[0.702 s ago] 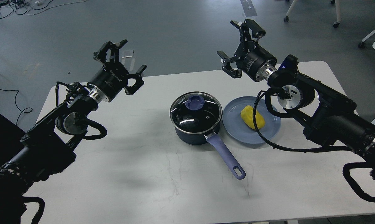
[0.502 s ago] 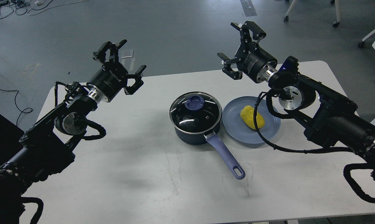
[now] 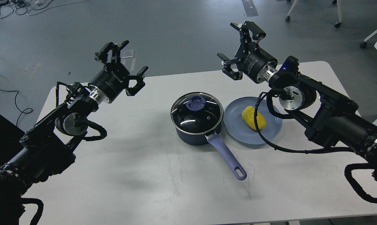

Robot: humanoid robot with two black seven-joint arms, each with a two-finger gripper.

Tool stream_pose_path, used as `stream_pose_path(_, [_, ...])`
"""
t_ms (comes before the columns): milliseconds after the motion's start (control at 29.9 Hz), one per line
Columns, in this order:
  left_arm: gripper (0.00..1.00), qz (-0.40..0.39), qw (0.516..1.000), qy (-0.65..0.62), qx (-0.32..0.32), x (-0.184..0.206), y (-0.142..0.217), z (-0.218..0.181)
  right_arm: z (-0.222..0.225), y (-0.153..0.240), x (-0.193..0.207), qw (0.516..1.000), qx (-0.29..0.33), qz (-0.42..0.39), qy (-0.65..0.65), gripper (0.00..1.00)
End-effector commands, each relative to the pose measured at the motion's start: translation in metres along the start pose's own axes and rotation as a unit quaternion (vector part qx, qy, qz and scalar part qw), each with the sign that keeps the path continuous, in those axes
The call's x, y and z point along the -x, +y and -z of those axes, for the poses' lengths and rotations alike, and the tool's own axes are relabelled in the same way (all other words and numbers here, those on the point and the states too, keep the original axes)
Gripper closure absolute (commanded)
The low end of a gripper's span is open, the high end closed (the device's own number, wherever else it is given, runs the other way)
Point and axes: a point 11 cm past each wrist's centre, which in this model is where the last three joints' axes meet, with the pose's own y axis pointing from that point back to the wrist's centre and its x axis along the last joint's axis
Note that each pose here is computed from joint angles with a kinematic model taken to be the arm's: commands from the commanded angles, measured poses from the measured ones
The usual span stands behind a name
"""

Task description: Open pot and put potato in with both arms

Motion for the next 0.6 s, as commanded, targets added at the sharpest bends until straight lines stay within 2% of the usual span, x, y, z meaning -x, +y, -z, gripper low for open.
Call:
stream_pose_path(0, [0.02, 0.002, 1.000, 0.001, -0.002, 0.0017, -0.0011, 0.0026, -0.0004, -0.0002, -0.0014, 1.000, 0.002, -0.004, 0.002, 0.00])
stream_pose_path(335, [0.02, 0.005, 1.000, 0.004, -0.002, 0.0046, -0.0030, 0.0049, 0.0081, -0.0055, 0.0028, 1.000, -0.003, 0.001, 0.013, 0.00])
stream_pose_path(569, [0.02, 0.002, 1.000, 0.003, 0.002, 0.0018, -0.0009, 0.0019, -0.0017, -0.0054, 0.0059, 1.000, 0.011, 0.005, 0.020, 0.00])
